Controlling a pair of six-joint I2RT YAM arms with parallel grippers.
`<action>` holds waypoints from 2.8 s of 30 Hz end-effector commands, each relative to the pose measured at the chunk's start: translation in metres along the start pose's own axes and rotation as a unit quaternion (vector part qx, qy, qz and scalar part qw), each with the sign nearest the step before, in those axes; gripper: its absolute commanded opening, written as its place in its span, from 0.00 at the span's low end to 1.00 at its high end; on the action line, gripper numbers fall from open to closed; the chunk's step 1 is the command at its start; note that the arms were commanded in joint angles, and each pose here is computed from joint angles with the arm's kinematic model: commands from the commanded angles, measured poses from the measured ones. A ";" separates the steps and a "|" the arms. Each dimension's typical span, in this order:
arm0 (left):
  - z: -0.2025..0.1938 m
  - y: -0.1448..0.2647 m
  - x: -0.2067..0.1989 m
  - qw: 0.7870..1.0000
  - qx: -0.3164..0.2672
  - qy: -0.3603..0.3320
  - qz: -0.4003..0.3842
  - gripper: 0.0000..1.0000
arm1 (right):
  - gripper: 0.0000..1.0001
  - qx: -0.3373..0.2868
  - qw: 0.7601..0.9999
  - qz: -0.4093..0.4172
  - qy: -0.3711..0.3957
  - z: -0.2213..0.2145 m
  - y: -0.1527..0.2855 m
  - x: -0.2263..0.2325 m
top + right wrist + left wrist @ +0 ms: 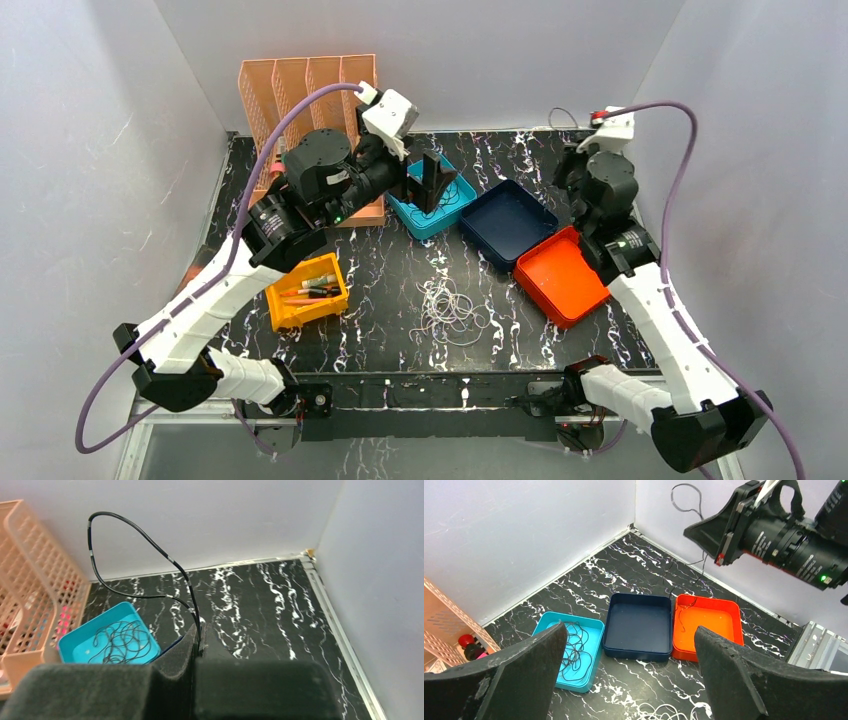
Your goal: Untangle the cables
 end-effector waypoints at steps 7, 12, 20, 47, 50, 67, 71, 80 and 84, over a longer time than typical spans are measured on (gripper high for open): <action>0.002 0.004 0.003 1.000 -0.007 0.008 0.014 0.98 | 0.00 -0.032 0.994 -0.086 -0.055 0.028 0.019 -0.039; 0.000 0.002 0.003 1.000 -0.001 0.007 0.015 0.98 | 0.00 -0.034 0.989 -0.139 -0.047 0.022 0.024 -0.054; -0.005 0.002 0.003 1.000 0.005 0.009 0.016 0.99 | 0.00 -0.026 0.982 -0.185 -0.026 0.009 0.026 -0.068; -0.014 -0.002 -0.001 1.000 0.019 0.019 0.006 0.98 | 0.00 0.085 0.974 -0.205 -0.043 -0.100 0.008 -0.089; -0.015 -0.002 -0.001 1.000 0.021 0.019 0.005 0.98 | 0.00 0.093 0.972 -0.214 -0.041 -0.108 0.009 -0.092; -0.022 -0.007 -0.003 0.999 0.028 0.023 0.001 0.98 | 0.07 0.137 0.927 -0.322 -0.138 -0.184 0.018 -0.114; -0.023 -0.009 -0.005 0.999 0.029 0.023 -0.003 0.98 | 0.07 0.159 0.906 -0.348 -0.178 -0.205 0.020 -0.115; -0.024 -0.004 -0.004 0.999 0.028 0.026 -0.001 0.98 | 0.11 0.212 0.886 -0.356 -0.209 -0.246 0.020 -0.118; -0.024 -0.001 -0.003 0.999 0.027 0.028 0.001 0.98 | 0.22 0.221 0.883 -0.357 -0.212 -0.253 0.021 -0.120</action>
Point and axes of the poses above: each gripper's point midway between its finger pads, its own y axis back along the fingers, its own x axis along the line the jaws close on, z = x × y, the point moved 8 cm from there along y, back along the fingers, and after that the axes turned 5 degrees about -y, right-handed, at the moved point
